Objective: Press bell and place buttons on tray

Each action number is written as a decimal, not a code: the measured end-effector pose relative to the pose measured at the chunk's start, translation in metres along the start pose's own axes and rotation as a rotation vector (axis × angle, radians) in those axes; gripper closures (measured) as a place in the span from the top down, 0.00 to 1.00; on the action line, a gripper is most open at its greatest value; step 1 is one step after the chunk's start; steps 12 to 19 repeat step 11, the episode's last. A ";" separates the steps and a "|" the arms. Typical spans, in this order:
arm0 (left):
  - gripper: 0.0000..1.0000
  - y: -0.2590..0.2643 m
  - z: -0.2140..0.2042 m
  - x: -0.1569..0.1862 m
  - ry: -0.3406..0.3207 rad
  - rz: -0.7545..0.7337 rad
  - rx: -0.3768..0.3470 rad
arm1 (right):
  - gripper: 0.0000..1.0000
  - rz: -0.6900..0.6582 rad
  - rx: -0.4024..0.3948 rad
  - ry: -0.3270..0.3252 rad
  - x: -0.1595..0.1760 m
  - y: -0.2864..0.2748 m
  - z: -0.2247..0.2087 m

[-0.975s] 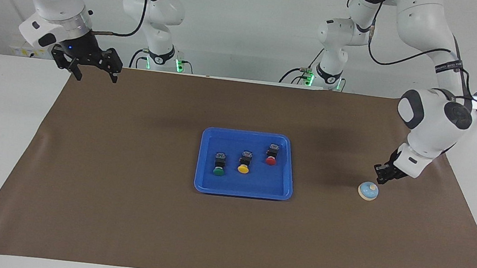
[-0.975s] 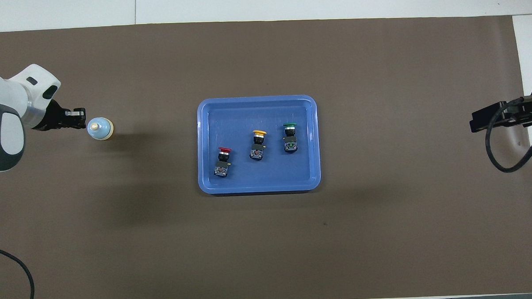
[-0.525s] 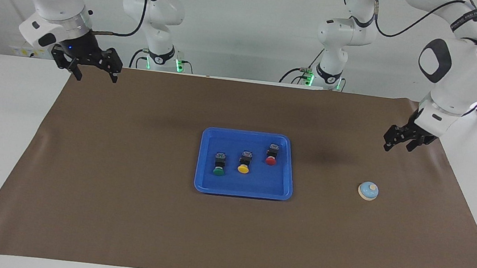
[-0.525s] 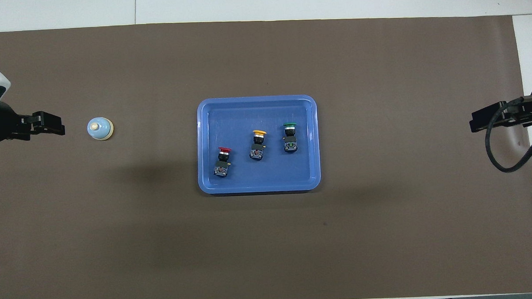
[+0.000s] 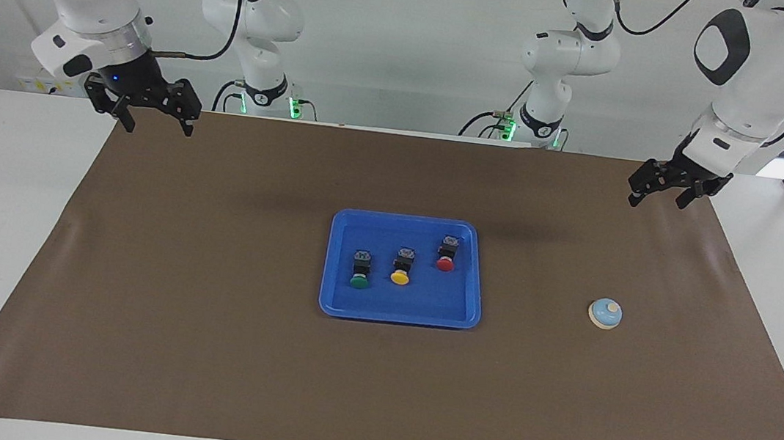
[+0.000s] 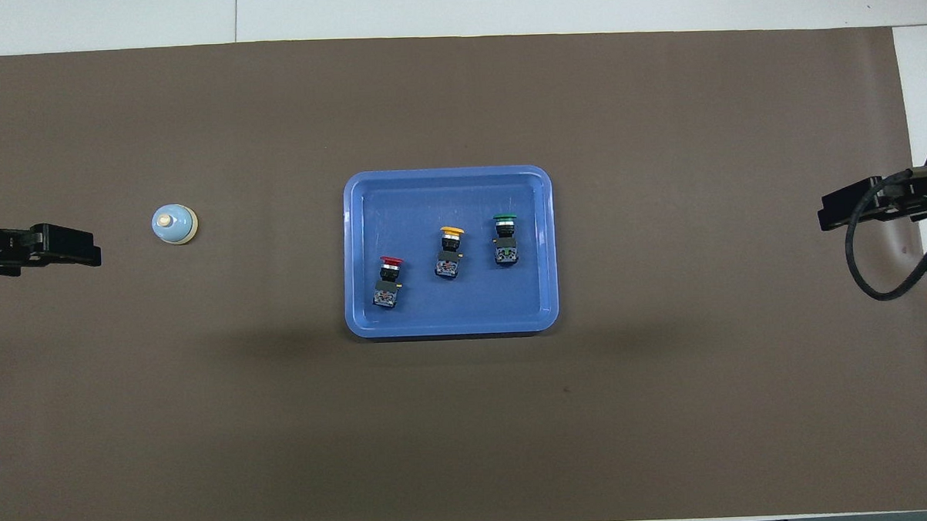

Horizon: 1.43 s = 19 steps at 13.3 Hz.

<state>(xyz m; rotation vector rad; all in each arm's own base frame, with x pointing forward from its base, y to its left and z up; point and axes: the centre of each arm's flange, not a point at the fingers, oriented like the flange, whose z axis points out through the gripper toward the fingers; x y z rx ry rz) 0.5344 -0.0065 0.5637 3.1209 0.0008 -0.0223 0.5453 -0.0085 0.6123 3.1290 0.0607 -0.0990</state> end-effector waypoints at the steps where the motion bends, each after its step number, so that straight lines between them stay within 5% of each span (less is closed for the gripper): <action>1: 1.00 0.001 0.000 -0.001 -0.007 0.002 0.000 | 1.00 0.000 0.000 0.000 0.000 0.000 0.000; 19: 1.00 0.008 -0.007 -0.005 -0.045 0.014 0.000 | 1.00 0.000 0.000 0.000 0.000 0.000 0.000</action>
